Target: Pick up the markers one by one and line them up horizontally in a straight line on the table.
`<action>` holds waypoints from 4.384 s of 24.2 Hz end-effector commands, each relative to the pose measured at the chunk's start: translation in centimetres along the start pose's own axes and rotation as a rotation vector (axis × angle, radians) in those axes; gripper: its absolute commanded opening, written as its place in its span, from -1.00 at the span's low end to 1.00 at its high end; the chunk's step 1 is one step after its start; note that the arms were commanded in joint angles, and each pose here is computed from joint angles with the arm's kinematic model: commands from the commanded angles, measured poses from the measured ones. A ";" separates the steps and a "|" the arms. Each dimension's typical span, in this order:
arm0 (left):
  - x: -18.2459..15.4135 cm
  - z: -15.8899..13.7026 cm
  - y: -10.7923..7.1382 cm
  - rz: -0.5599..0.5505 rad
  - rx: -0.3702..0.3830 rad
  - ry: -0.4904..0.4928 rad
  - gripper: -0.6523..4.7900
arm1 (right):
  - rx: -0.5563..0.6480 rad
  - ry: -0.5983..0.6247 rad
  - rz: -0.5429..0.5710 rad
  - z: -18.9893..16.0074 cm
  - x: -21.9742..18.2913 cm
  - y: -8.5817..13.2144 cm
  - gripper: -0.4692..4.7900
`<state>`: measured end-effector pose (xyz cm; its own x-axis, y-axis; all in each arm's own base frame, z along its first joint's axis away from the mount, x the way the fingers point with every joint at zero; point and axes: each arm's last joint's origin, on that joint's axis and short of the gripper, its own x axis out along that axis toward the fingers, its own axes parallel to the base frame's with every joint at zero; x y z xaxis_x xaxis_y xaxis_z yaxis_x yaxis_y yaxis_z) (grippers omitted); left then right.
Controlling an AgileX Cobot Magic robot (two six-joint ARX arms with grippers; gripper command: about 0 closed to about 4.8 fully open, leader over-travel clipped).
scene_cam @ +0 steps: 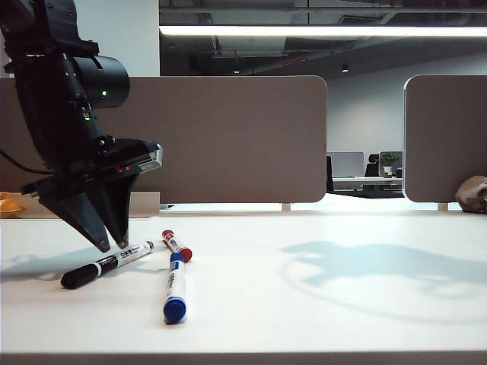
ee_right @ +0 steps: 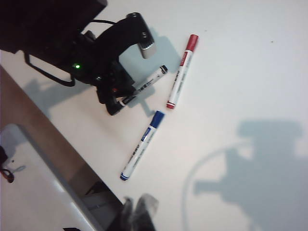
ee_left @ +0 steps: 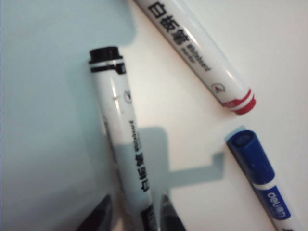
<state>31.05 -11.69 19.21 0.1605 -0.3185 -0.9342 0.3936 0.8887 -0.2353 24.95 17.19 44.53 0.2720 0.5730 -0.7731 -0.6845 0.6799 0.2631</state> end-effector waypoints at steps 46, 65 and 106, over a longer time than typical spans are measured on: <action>1.8 0.9 0.7 0.054 -0.114 -0.034 -0.70 | 0.026 -0.021 0.066 0.0 -0.4 0.4 -0.58; -1.7 3.4 2.8 0.066 -0.236 -0.134 -0.70 | 0.037 -0.020 0.070 0.0 -0.4 0.4 -0.58; -3.4 6.2 3.8 0.183 -0.228 -0.409 -0.68 | 0.037 -0.021 0.084 0.0 -0.5 0.4 -0.58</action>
<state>37.36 -9.37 22.69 0.5321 -0.2280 -0.8154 0.1282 0.9736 -0.1886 24.72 17.31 44.66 0.2186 0.6274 -0.7474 -0.6731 0.6515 0.3500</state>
